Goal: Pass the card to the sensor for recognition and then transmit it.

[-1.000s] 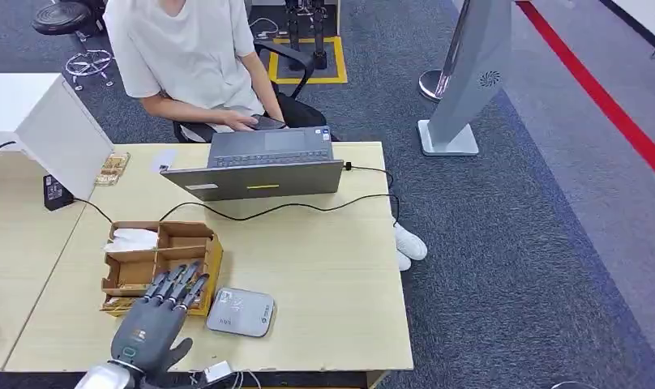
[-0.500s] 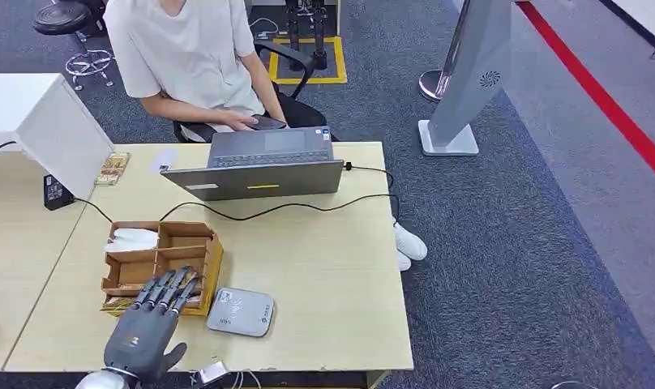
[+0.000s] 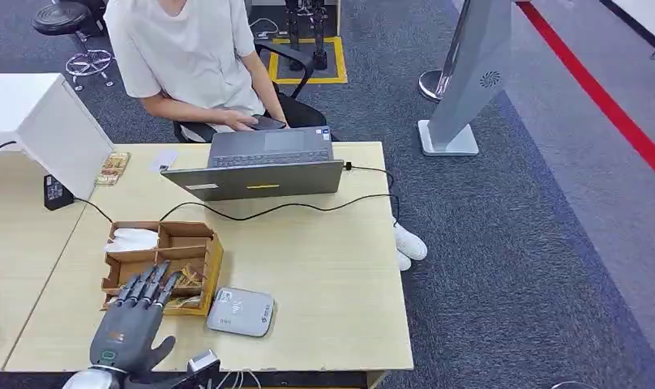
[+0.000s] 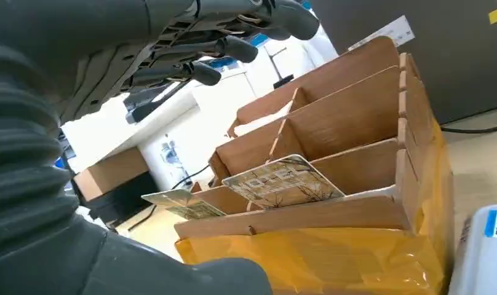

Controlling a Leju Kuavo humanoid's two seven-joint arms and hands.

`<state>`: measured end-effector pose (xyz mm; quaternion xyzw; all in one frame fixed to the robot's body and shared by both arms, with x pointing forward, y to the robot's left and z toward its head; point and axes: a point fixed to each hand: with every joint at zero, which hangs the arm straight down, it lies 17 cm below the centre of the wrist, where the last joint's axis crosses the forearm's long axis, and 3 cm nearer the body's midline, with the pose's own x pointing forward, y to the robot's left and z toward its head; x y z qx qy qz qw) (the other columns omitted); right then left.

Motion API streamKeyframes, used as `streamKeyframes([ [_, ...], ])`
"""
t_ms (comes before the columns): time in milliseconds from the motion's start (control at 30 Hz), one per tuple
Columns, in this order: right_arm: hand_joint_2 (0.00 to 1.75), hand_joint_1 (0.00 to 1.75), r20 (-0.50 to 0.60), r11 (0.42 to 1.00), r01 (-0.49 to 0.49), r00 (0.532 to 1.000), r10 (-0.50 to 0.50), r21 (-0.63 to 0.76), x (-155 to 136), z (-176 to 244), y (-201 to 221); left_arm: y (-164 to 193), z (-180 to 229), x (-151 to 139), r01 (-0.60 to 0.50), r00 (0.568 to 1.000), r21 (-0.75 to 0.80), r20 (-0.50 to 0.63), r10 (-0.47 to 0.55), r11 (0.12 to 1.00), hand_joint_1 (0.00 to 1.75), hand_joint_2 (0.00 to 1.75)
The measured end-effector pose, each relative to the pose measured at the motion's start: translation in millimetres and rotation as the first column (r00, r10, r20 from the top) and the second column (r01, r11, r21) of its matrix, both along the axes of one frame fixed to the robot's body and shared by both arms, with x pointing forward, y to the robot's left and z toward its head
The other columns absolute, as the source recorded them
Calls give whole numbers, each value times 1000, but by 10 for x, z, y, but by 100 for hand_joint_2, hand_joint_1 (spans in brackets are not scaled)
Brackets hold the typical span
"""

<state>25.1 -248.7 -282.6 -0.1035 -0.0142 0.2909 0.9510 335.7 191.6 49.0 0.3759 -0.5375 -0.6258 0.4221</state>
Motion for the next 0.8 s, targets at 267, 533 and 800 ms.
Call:
streamKeyframes([
  [267, 175, 0, 1, 1000, -12, 1000, 12, 0, 2, 0, 2, 43, -18, 105, -52, 999, -15, -2, 52, 999, 0, 175],
  [533, 175, 0, 1, 1000, -21, 1000, 21, -1, 3, 0, 4, 54, -79, 190, -81, 997, -20, -15, 81, 996, 0, 175],
  [800, 175, 0, 1, 1000, -28, 1000, 28, -2, 3, 1, 3, 40, -127, 216, -91, 996, -22, -28, 90, 996, 175, 175],
])
